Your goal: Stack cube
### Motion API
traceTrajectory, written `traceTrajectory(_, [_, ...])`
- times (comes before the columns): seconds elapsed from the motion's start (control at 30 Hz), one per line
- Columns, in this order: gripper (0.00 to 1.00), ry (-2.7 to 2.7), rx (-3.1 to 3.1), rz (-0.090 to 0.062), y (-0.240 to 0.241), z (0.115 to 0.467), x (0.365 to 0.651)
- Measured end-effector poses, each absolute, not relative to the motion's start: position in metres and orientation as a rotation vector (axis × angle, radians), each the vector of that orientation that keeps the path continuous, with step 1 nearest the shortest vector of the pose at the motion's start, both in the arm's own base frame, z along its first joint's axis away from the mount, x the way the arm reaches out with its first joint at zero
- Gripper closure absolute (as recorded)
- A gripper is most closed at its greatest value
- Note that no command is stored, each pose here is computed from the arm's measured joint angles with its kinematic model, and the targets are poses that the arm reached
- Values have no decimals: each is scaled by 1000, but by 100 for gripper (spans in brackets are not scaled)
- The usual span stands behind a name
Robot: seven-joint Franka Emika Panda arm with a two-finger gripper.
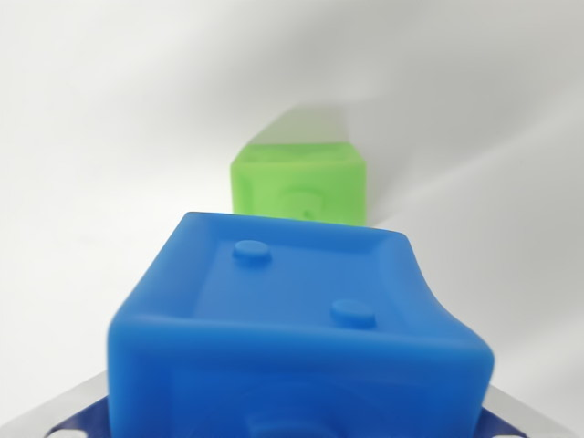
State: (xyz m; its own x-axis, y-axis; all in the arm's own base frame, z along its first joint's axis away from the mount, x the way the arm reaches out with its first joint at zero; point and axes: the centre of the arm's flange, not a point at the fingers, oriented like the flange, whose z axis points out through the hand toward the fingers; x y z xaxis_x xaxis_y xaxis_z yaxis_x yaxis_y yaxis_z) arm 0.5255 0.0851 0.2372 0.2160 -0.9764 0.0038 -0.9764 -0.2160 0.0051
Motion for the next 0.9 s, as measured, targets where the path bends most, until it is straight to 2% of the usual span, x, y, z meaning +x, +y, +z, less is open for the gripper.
traceTrajectory(0.9, [100, -1963, 2445, 0, 85, 184, 524])
